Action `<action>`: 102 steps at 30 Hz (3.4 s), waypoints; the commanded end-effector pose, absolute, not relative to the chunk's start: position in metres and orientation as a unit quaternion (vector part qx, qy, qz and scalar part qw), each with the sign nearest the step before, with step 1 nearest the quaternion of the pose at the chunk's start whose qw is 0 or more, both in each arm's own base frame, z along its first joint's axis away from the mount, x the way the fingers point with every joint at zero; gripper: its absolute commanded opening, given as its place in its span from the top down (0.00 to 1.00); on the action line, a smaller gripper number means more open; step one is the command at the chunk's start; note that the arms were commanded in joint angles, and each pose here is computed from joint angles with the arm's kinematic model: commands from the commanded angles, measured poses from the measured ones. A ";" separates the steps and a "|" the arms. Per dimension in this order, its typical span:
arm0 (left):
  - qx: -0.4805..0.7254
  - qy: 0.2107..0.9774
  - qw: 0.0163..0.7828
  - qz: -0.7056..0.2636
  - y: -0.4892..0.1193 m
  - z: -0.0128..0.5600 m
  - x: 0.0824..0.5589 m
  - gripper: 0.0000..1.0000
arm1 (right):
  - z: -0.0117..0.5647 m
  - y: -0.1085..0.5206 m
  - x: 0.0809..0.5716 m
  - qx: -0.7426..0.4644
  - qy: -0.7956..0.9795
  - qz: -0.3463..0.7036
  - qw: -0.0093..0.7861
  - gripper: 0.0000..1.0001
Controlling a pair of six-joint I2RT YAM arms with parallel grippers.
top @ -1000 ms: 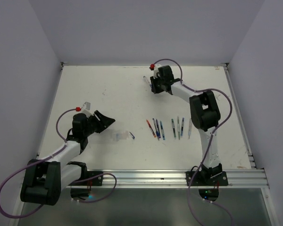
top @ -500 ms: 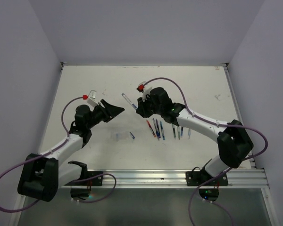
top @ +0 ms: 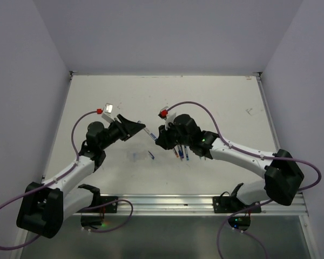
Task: Open the pen caps
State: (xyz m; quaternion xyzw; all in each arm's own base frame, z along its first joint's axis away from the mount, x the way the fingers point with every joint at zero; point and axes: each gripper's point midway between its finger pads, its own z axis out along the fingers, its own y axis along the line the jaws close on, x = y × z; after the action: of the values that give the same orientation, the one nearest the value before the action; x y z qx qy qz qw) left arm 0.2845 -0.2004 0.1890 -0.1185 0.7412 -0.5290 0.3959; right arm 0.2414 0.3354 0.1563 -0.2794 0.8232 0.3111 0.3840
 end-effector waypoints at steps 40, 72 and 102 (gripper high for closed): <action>-0.203 0.755 0.410 -0.470 -0.194 0.182 0.325 1.00 | 0.099 0.357 0.216 -0.294 0.840 0.191 0.414 1.00; -0.199 0.655 0.477 -0.551 -0.130 0.225 0.353 1.00 | 0.089 0.368 0.149 -0.307 0.829 0.240 0.402 1.00; -0.094 0.737 0.525 -0.415 -0.117 0.222 0.304 1.00 | 0.033 0.384 0.234 -0.254 0.871 0.226 0.355 0.91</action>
State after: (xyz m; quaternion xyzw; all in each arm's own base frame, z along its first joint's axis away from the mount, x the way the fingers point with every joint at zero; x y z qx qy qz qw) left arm 0.3081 -0.1129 0.2209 -0.1157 0.7357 -0.4121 0.5250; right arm 0.2281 0.3699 0.0227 -0.2624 0.8791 0.1994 0.3443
